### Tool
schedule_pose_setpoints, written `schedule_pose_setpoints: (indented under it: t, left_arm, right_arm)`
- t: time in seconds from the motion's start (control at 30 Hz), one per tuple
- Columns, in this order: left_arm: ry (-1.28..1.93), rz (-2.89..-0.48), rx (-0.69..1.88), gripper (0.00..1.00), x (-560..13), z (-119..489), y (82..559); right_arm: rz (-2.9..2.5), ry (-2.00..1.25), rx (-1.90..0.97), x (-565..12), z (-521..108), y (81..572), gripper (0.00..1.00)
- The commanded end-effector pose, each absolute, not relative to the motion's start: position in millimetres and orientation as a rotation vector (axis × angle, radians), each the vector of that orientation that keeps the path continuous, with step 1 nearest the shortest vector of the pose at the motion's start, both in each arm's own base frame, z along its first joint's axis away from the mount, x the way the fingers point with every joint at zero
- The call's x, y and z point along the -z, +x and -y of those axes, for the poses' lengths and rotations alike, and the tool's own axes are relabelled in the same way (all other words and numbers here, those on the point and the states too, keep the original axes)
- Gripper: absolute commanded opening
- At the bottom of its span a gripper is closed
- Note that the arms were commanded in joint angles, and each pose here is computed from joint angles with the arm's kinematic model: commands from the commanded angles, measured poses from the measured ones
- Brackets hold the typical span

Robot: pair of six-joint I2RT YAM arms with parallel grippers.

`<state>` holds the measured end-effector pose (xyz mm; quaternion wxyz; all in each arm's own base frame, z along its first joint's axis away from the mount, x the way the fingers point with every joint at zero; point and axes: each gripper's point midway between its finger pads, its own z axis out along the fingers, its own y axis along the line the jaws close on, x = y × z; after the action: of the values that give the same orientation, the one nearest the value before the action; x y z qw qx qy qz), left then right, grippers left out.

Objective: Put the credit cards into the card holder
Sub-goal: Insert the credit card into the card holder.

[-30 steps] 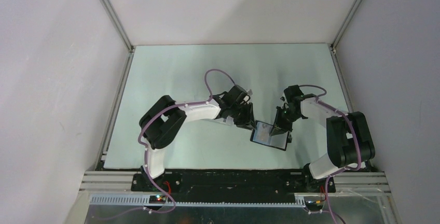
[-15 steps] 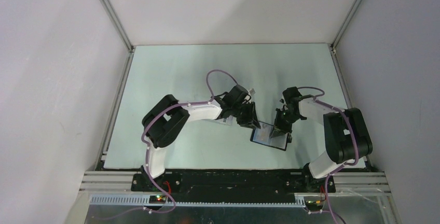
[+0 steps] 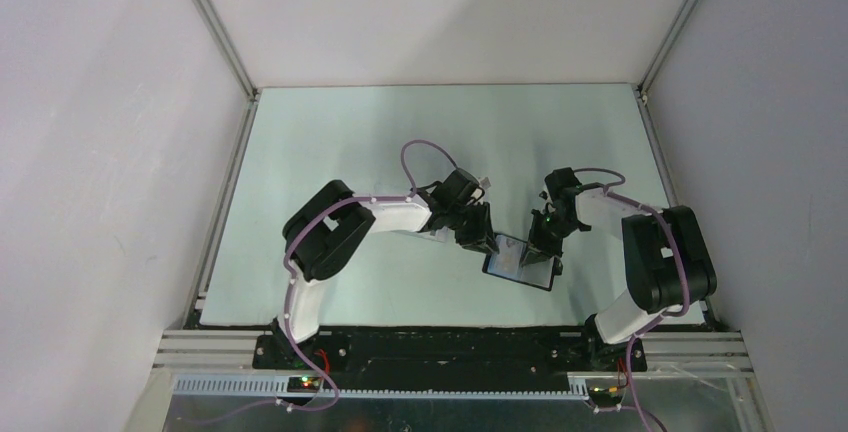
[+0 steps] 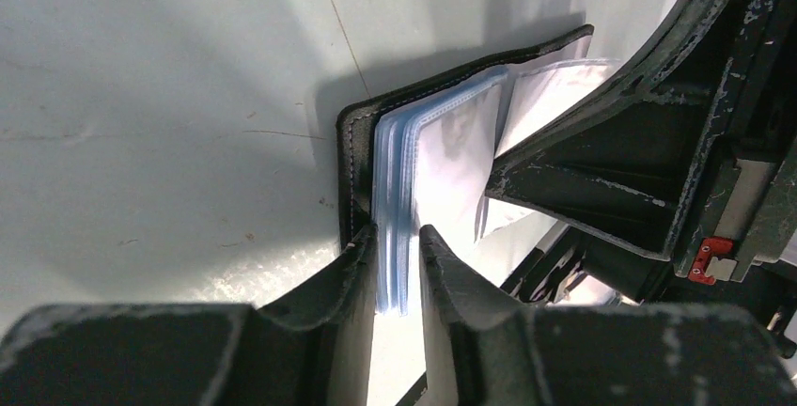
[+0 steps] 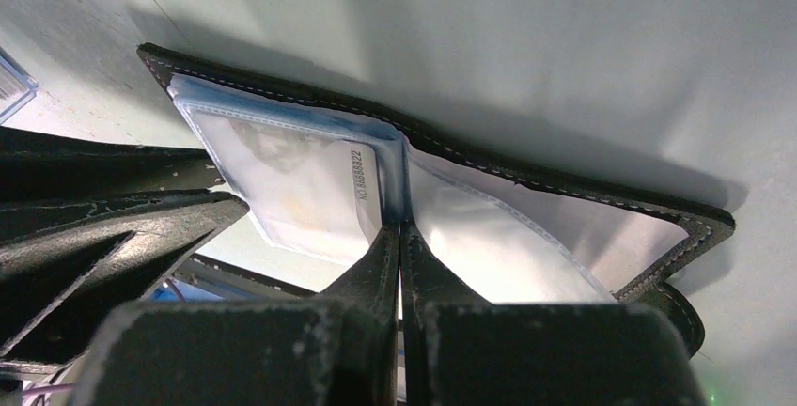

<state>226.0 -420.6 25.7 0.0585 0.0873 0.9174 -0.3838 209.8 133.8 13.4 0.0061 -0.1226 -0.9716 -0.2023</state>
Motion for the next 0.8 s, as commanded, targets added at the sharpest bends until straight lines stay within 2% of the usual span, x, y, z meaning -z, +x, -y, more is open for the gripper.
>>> schedule_pose_setpoints:
  t: [0.0,0.2,0.33,0.57,0.77]
  left_arm:
    - [0.293,-2.737,1.16,0.29,-36.2,425.2,228.2]
    - [0.309,-2.686,1.098,0.37,-50.1,419.6,234.3]
    - [0.317,-2.664,1.109,0.37,-59.3,421.4,233.9]
    - [0.339,-2.674,1.127,0.29,-56.6,426.8,230.5]
    - [0.367,-2.695,1.153,0.27,-50.9,435.4,225.2]
  right_arm:
    - [3.047,-0.35,0.63,-7.9,-134.5,210.0,0.0]
    - [3.042,-0.348,0.633,-7.0,-135.0,209.6,0.0]
    - [3.04,-0.348,0.632,-6.5,-134.8,209.4,0.0]
    - [3.036,-0.345,0.625,-4.9,-134.3,208.5,0.0]
    - [3.032,-0.346,0.618,-3.6,-134.1,207.7,0.0]
